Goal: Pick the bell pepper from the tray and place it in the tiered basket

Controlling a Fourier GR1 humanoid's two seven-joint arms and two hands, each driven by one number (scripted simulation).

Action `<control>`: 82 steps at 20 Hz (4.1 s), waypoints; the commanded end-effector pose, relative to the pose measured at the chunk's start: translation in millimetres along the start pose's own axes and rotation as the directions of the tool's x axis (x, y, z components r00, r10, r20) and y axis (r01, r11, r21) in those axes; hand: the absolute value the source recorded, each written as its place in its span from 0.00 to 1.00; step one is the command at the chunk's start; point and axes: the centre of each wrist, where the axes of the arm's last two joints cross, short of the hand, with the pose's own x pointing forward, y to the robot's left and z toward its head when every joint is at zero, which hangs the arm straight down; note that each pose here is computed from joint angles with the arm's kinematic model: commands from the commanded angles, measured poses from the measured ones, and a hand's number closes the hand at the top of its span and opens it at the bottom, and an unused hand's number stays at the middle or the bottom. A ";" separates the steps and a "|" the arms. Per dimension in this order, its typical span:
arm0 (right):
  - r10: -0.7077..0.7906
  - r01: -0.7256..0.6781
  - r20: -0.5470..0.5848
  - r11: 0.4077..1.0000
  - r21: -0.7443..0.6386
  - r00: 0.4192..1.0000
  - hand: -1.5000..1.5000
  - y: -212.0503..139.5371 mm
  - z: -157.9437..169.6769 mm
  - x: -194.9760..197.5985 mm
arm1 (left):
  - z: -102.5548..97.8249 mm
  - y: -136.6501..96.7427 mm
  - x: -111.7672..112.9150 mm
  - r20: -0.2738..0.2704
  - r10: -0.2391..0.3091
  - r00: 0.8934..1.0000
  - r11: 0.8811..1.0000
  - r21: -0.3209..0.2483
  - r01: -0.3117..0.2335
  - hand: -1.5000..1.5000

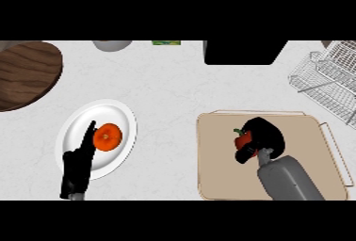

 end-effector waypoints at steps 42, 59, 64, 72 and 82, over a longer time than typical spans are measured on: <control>-0.317 0.360 0.206 0.571 -0.738 0.926 1.00 -368.6 116.8 -249.9 | -11.5 -25.9 20.7 0.000 -0.013 1.000 0.999 -0.034 0.013 0.50; -0.279 0.331 0.186 0.687 -0.647 0.942 1.00 -368.6 2.6 -219.4 | -1.2 -15.0 7.4 0.014 -0.002 1.000 0.999 -0.034 0.003 0.50; -0.273 0.290 0.132 0.692 -0.661 0.953 1.00 -340.8 -35.0 -206.0 | -6.1 -22.3 7.4 0.003 0.008 1.000 0.999 -0.049 -0.008 0.50; -0.457 0.485 0.209 0.649 -0.586 0.865 1.00 -332.1 -52.2 -214.4 | -6.3 -17.5 -6.0 0.001 0.005 1.000 0.999 -0.042 -0.005 0.50; -0.704 0.827 0.451 0.373 -0.421 0.548 0.00 -311.1 -68.4 -213.8 | 2.5 -19.4 -1.2 0.010 0.006 1.000 0.999 -0.045 -0.006 0.50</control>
